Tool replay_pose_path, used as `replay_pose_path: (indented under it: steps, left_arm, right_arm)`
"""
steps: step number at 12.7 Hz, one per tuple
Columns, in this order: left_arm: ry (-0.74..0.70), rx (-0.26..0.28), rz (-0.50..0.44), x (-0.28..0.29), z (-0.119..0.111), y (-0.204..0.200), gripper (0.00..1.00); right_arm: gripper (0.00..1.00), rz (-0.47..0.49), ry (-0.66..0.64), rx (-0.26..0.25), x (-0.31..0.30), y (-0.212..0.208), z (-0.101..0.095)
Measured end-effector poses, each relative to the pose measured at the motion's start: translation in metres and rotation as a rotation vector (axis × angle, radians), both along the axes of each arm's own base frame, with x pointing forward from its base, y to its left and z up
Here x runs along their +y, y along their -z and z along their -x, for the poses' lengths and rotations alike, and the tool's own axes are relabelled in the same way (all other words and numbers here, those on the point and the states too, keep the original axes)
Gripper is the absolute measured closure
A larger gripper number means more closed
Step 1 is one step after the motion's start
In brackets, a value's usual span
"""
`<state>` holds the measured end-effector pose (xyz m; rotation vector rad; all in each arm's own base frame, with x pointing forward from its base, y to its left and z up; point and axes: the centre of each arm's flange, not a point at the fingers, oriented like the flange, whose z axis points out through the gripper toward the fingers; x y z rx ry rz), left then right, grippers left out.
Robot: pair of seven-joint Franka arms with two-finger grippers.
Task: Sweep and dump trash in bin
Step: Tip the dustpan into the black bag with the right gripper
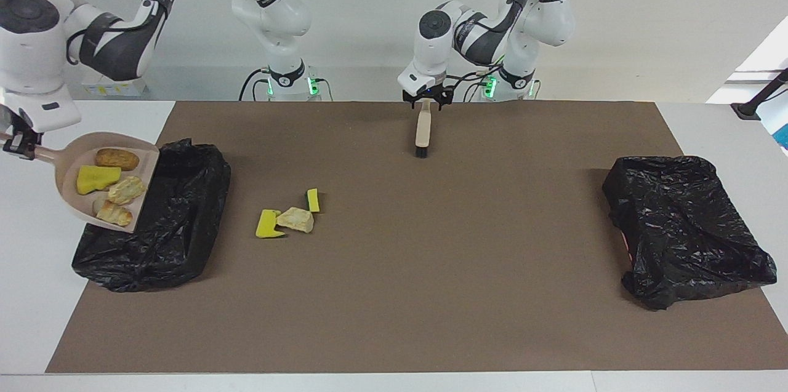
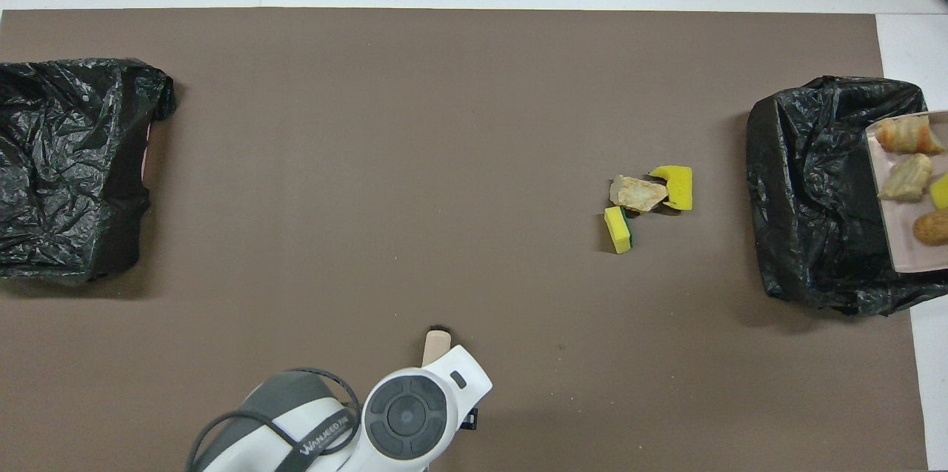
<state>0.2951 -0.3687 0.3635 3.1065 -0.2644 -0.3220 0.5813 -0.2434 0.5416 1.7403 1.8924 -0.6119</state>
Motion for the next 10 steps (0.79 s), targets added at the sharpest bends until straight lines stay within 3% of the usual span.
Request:
replay_pose_path:
  steps: [4,7,10]
  left_arm:
    - [0.008,-0.123,0.041,0.014,-0.101,-0.039,0.00]
    - [0.033,-0.202,0.056,0.059,-0.181,-0.085,0.00]
    - [0.065,-0.222,0.050,0.120,-0.229,-0.146,0.00]
  right_arm:
    - [0.69,0.115,-0.048,0.001,0.017,-0.003,-0.001]
    - [0.69,0.193,-0.100,0.005,0.027,-0.007,-0.006]
    - [0.69,0.330,-0.115,-0.024,0.058,-0.011,-0.010]
